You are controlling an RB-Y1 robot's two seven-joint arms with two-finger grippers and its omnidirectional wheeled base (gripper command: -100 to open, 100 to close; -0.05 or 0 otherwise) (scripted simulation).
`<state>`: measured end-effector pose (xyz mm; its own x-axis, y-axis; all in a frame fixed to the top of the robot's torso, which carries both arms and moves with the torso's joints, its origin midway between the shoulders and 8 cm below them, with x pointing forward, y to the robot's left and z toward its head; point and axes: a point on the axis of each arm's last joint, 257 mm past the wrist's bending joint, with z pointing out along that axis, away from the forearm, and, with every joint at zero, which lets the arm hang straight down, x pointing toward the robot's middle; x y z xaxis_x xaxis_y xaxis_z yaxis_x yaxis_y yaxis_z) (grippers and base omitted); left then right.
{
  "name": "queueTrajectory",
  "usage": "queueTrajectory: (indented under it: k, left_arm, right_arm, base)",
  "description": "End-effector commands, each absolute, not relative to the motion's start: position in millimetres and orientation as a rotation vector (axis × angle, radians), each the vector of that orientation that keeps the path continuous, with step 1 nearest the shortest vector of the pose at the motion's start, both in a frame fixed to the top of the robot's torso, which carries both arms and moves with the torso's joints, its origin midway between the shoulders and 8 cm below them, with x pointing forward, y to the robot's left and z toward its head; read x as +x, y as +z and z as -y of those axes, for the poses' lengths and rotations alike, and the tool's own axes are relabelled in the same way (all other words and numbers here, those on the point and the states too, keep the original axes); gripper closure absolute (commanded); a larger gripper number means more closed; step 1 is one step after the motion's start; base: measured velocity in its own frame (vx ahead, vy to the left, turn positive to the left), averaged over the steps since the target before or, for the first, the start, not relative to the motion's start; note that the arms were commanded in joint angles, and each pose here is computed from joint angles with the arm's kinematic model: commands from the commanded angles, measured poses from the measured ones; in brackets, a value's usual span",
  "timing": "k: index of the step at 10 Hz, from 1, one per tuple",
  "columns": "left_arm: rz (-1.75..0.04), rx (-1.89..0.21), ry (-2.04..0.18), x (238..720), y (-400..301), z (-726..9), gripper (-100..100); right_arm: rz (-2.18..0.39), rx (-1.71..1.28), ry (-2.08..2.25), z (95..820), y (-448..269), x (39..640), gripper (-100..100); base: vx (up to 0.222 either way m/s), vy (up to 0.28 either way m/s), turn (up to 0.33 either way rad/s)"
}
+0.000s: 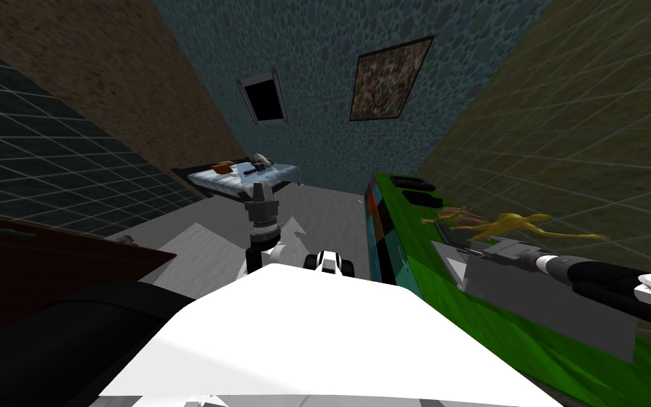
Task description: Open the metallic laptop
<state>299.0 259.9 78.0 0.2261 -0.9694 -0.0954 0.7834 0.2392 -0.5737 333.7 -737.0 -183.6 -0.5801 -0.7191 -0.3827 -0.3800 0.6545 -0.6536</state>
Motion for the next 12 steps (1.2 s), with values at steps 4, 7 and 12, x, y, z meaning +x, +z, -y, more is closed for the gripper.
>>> queueTrajectory:
  k: [4,7,12]
  left_arm:
    - [-0.487,-0.454,-1.266,299,78,-260,0]
    - [-0.487,-0.454,-1.266,299,78,-260,0]
    - [-0.487,-0.454,-1.267,299,78,-260,0]
  right_arm:
    - [-2.243,-0.884,-0.673,734,-191,329,100]
    - [-2.340,-0.930,-0.592,729,-209,304,100]
    - [-2.367,-0.797,-0.538,733,-215,296,-100]
  base:
    - [0.013,-0.026,0.031]
    - [0.133,-0.025,-0.016]
    - [0.065,-0.009,-0.019]
